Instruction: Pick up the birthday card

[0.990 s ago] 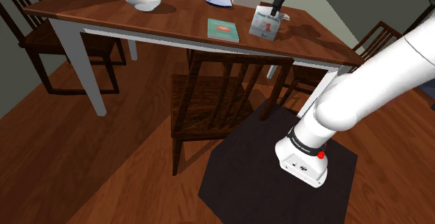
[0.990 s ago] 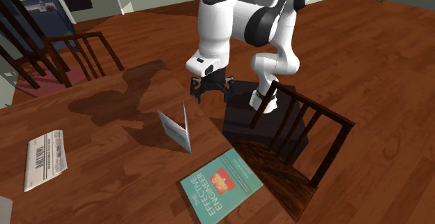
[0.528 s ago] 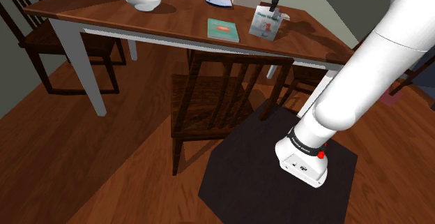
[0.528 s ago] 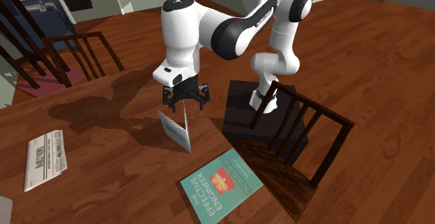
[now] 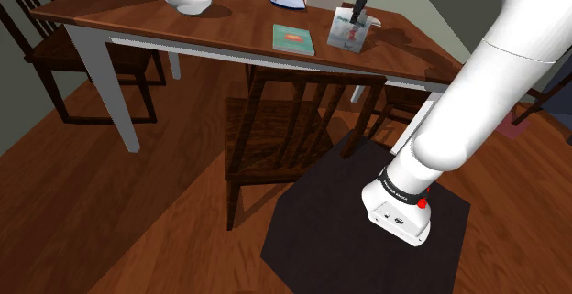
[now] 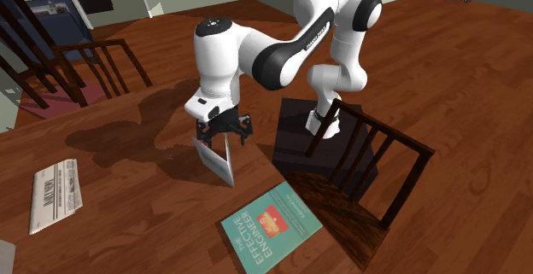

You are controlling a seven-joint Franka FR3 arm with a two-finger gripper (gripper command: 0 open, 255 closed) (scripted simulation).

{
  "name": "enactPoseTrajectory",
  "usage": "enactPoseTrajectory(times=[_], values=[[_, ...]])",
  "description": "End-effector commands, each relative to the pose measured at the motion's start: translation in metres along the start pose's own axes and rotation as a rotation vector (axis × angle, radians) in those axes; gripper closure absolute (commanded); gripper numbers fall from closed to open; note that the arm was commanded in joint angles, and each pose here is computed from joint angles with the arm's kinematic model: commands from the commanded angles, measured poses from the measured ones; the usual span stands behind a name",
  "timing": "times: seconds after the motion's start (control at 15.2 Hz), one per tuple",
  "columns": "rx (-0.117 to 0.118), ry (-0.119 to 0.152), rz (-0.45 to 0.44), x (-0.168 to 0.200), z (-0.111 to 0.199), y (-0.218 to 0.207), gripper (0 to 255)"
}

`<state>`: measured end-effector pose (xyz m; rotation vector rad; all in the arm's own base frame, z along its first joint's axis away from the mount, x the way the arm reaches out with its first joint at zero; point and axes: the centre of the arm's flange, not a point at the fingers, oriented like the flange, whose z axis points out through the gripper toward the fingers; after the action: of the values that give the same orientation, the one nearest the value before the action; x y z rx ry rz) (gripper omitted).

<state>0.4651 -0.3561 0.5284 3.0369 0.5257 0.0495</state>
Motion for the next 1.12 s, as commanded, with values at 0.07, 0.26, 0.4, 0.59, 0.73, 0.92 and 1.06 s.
enactPoseTrajectory(times=[0.07, 0.26, 0.4, 0.59, 0.73, 0.92, 1.06], values=[[0.0, 0.0, 0.0, 0.0, 0.006, -0.001, 0], [0.0, 0.0, 0.0, 0.0, 0.006, -0.001, 255], [0.0, 0.0, 0.0, 0.0, 0.006, -0.001, 255], [0.0, 0.0, 0.0, 0.0, 0.006, -0.001, 255], [0.0, 0.0, 0.0, 0.0, 0.006, -0.001, 255], [0.0, 0.0, 0.0, 0.0, -0.01, 0.0, 255], [0.0, 0.0, 0.0, 0.001, -0.02, 0.001, 255]])
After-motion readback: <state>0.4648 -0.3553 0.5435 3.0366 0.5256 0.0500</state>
